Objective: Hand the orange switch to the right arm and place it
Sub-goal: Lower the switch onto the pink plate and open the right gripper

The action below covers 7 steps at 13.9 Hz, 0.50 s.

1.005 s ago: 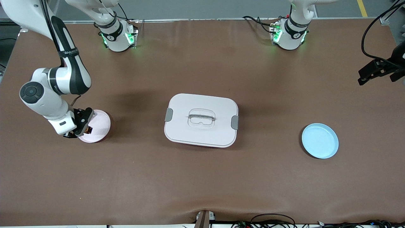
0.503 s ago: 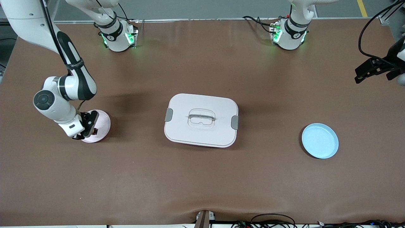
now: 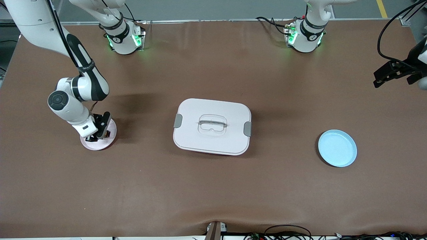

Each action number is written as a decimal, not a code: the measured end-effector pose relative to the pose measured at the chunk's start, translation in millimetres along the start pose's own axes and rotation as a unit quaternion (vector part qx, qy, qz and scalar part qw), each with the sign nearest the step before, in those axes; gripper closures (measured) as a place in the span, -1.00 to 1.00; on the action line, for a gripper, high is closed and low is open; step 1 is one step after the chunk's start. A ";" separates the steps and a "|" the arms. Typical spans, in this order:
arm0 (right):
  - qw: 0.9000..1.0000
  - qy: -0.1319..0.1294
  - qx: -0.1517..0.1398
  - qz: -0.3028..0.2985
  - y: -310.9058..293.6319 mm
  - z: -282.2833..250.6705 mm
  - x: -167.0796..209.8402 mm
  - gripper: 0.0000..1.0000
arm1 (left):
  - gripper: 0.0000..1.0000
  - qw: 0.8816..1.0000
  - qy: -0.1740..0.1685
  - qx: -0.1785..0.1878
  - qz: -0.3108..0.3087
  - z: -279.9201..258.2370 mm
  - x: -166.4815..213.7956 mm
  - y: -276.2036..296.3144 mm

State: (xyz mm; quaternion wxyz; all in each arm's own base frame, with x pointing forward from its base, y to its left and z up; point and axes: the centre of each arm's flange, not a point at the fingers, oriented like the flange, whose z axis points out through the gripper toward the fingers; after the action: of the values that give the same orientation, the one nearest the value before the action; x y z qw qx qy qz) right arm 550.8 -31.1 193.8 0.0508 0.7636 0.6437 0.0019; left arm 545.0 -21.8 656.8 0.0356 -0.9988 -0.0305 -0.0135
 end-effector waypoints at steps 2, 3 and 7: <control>1.000 0.000 0.000 0.000 -0.1 0.1 -0.3 0.13 | -1.00 1.000 0.001 -0.001 -0.001 -1.4 -0.5 -0.8; 1.000 0.000 0.000 0.000 -0.1 0.2 -0.6 0.13 | -1.00 1.000 0.002 -0.001 -0.001 -2.0 -0.9 -0.8; 1.000 0.000 0.000 0.001 0.0 0.2 -1.3 -0.01 | -1.00 1.000 0.002 -0.002 -0.001 -2.5 -1.1 -1.2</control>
State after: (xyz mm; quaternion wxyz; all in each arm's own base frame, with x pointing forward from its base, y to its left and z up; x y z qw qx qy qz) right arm 550.6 -32.4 193.7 0.0510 0.7642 0.6429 0.0015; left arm 543.8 -20.8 659.3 0.0339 -0.9988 -0.0317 -0.0157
